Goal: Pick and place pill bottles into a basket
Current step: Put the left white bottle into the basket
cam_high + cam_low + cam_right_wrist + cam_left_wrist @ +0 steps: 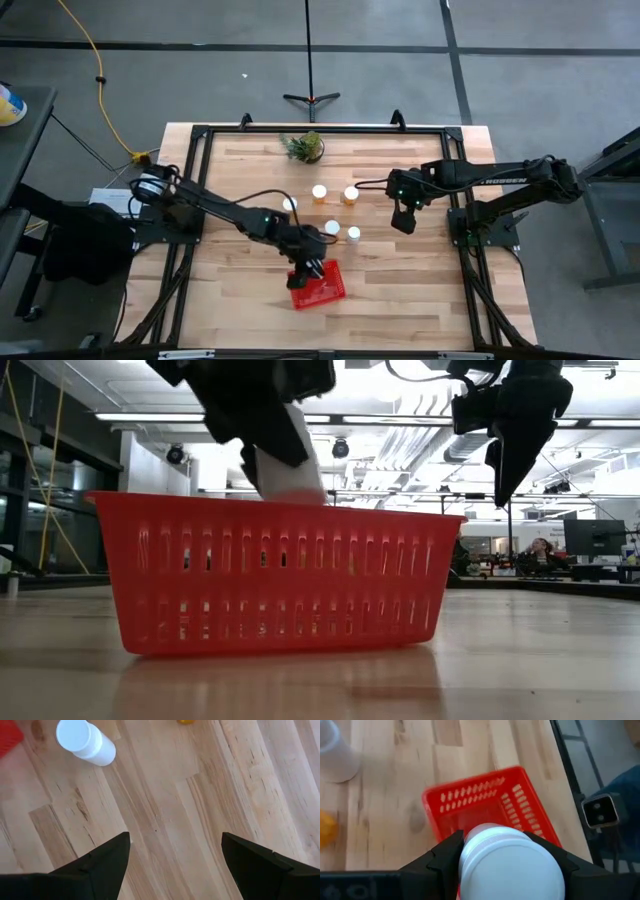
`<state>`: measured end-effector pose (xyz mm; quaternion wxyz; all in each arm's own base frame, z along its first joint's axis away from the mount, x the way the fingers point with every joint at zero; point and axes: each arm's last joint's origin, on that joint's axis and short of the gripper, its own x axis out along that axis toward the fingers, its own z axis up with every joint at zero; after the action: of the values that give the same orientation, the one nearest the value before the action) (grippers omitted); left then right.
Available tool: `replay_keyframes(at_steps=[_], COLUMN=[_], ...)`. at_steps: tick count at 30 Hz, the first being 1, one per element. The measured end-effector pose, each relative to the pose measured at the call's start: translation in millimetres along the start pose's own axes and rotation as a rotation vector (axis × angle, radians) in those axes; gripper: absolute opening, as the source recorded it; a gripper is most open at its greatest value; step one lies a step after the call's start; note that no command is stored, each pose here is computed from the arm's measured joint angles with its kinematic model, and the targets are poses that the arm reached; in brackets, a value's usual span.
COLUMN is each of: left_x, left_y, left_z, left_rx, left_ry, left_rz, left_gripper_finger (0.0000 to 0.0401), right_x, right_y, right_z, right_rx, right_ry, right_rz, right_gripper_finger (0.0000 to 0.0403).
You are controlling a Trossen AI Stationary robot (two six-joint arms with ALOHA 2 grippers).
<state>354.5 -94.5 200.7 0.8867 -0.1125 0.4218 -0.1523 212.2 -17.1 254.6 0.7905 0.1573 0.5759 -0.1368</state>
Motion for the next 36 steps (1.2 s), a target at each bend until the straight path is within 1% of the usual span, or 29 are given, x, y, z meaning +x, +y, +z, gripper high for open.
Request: replay_keyframes(at_steps=[12, 14, 17, 21, 22, 29, 36], left_x=[30.9, 33.1, 36.2, 36.4, 36.3, 33.8, 33.8], left_y=[8.2, 9.0, 8.5, 6.0, 6.0, 7.7, 8.0], left_z=[-3.4, -1.2, 5.3, 15.6, 17.3, 13.9, 13.4], left_rx=[0.009, 0.035, 0.107, 0.170, 0.178, 0.185, 0.208], left_ry=[-0.031, -0.043, -0.054, -0.060, -0.062, 0.028, 0.035], left_rz=[-0.014, 0.011, 0.034, 0.038, 0.052, 0.114, 0.121], left_gripper_finger=[0.0227, 0.0227, 0.0227, 0.0228, 0.0228, 0.0228, 0.0228], right_x=[0.0, 0.0, 0.0, 0.0, 0.0, 0.0, 0.0], right_y=[0.0, 0.1, 0.1, 0.1, 0.1, 0.2, 0.3], right_z=[0.1, 0.3, 0.3, 0.3, 0.3, 0.4, 0.5], right_rx=[-0.001, -0.003, -0.003, -0.003, -0.003, -0.003, -0.004], right_ry=[-0.001, -0.003, -0.003, -0.003, -0.003, -0.003, -0.005], right_rz=[0.001, 0.001, 0.001, 0.002, 0.002, 0.004, 0.005], right_gripper_finger=[0.0305, 0.0305, 0.0305, 0.0305, 0.0305, 0.0305, 0.0305])
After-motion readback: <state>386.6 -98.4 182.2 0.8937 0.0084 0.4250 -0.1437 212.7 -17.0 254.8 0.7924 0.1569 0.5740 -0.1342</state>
